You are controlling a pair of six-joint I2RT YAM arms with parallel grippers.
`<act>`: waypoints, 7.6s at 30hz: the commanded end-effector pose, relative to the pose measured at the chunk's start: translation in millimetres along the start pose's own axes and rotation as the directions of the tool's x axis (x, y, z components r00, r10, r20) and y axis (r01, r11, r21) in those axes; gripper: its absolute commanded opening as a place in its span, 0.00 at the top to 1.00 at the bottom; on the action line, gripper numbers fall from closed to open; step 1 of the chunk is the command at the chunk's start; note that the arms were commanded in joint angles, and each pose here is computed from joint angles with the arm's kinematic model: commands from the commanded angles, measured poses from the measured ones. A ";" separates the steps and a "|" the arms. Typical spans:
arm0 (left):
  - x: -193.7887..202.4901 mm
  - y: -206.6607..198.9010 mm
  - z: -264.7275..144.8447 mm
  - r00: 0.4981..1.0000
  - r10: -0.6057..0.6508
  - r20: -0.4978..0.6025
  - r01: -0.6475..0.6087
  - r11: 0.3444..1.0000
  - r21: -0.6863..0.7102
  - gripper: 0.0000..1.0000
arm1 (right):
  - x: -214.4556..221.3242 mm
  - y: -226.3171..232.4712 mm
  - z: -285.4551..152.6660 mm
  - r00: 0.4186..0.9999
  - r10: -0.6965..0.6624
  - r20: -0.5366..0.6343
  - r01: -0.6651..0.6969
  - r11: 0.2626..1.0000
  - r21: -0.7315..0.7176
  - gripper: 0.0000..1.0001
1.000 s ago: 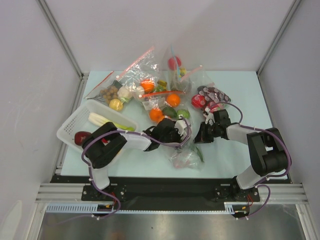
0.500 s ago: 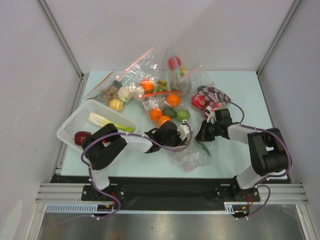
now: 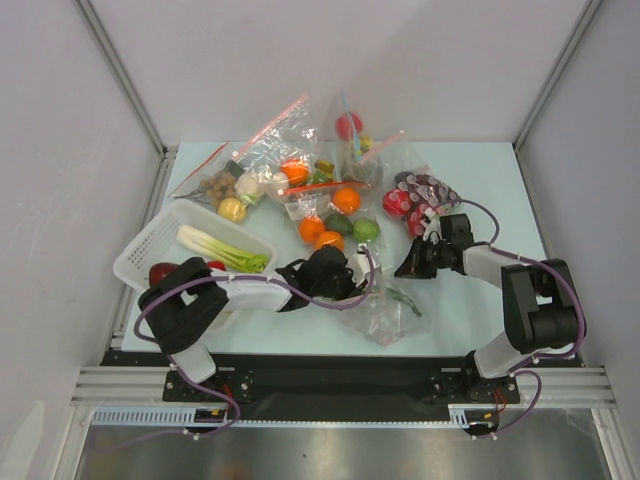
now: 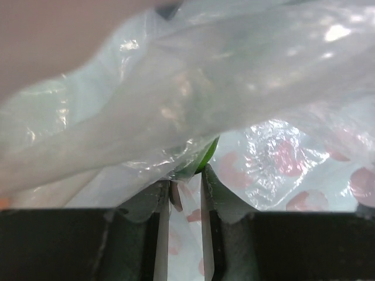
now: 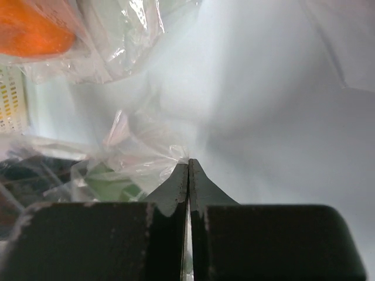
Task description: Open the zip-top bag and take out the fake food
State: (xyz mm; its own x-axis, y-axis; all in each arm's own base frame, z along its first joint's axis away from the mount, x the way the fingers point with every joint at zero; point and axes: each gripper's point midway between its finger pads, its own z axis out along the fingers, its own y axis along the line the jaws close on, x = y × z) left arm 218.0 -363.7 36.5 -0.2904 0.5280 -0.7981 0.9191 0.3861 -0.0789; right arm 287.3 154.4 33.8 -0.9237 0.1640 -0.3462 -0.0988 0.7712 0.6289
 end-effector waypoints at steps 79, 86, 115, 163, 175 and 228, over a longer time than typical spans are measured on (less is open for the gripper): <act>-21.0 -0.3 53.2 0.996 0.083 -0.023 -0.084 0.996 -0.015 0.52 | -38.0 7.6 -11.9 0.995 -0.036 0.097 0.041 0.998 -0.042 1.00; -6.9 -5.0 46.4 0.995 0.083 -0.049 -0.083 0.997 0.008 0.78 | -39.5 6.2 -12.5 0.994 -0.036 0.102 0.040 0.999 -0.033 1.00; -15.4 -22.9 -40.0 0.999 -0.038 -0.017 0.038 0.999 -0.004 0.86 | -63.3 -22.5 -33.9 0.980 -0.045 0.194 0.018 0.990 0.137 1.00; -37.5 50.6 -173.5 0.991 -0.130 0.016 0.122 0.873 -0.472 0.77 | -118.1 -53.0 -83.7 0.926 -0.040 0.375 -0.062 0.965 0.256 1.00; -19.1 84.0 -231.7 0.949 -0.268 0.165 0.313 0.735 -0.601 0.74 | -124.6 -65.8 -102.0 0.907 -0.041 0.419 -0.096 0.949 0.300 1.00; 15.0 181.8 -381.2 0.635 -0.244 0.733 0.770 0.133 -0.624 0.00 | -133.0 -28.1 -148.5 0.855 -0.169 0.490 -0.054 0.911 0.408 0.27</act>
State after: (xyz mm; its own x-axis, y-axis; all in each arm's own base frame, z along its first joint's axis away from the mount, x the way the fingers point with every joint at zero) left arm 277.7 6.2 196.7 -0.2652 -0.3393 -0.9025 -0.3283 0.9119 -0.2463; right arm 352.5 30.5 127.5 -0.6676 0.3335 -0.6656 0.1025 0.9267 0.3616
